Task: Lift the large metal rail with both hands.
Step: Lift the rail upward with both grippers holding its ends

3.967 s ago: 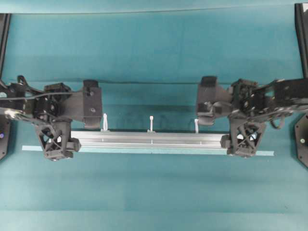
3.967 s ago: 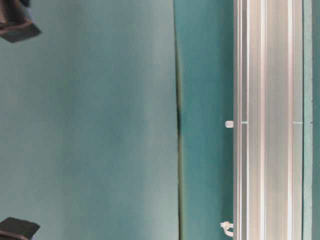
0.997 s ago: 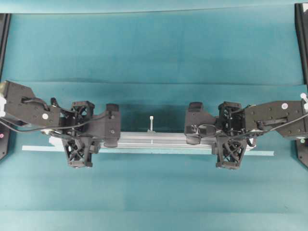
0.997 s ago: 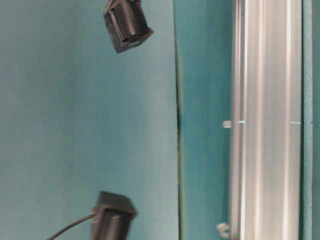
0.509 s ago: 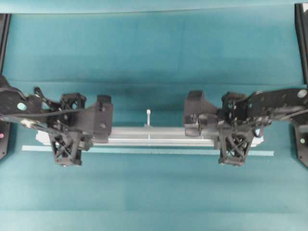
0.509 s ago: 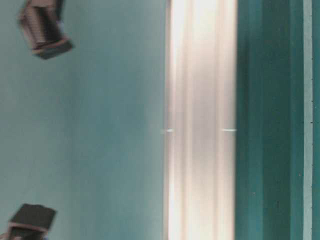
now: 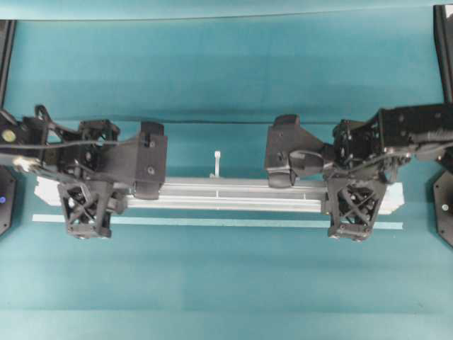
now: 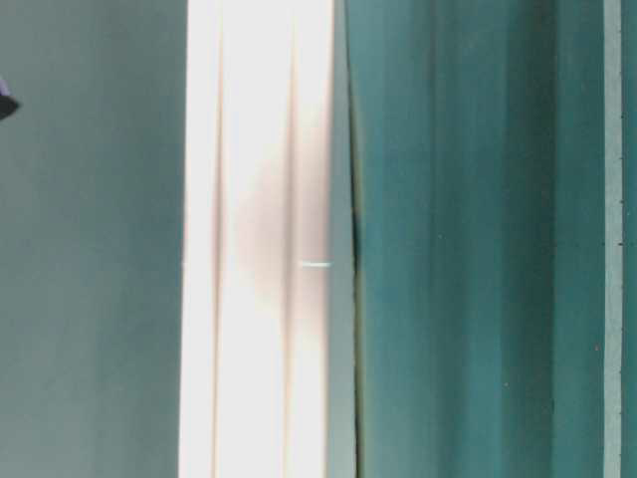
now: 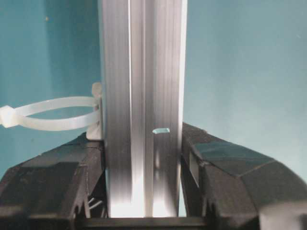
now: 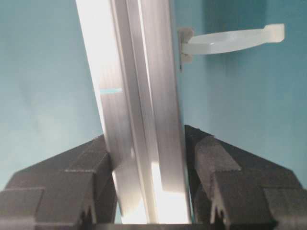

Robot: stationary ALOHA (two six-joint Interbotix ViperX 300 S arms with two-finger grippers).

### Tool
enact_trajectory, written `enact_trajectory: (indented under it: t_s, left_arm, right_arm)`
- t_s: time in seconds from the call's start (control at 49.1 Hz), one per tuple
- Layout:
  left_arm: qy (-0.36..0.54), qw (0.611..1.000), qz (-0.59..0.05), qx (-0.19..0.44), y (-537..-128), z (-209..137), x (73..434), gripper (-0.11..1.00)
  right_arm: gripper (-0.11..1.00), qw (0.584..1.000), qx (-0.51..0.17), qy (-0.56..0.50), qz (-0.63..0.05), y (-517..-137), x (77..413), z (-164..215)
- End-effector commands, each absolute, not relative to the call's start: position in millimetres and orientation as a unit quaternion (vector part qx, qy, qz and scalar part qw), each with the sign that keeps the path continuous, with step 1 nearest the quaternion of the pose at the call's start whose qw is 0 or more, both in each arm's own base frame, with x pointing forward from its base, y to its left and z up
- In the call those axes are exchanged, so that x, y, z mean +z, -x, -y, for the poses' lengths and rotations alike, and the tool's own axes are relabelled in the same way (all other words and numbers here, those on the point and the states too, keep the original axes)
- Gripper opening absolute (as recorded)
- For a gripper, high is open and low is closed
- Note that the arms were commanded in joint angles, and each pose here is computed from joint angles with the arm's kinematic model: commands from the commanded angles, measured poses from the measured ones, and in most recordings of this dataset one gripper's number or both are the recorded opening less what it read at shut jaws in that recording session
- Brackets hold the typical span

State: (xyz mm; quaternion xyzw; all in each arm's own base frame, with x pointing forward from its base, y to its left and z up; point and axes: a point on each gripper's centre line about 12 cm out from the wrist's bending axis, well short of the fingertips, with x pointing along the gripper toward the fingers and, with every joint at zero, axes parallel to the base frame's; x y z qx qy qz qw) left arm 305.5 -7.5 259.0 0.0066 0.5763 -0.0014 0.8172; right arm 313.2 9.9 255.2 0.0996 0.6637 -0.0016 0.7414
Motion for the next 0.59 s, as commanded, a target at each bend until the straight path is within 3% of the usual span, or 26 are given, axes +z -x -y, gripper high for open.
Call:
enact_trajectory:
  t_s: [0.0, 0.57]
  left_arm:
    - [-0.007, 0.842, -0.540, -0.002, -308, 8, 294, 0.37]
    - [0.001, 0.843, -0.538, 0.011, -305, -1, 367, 0.37]
  right_arm:
    - [0.40, 0.749, 0.000, -0.118, -0.652, -316, 280, -7]
    - [0.40, 0.754, 0.006, -0.115, -0.647, -308, 370, -6]
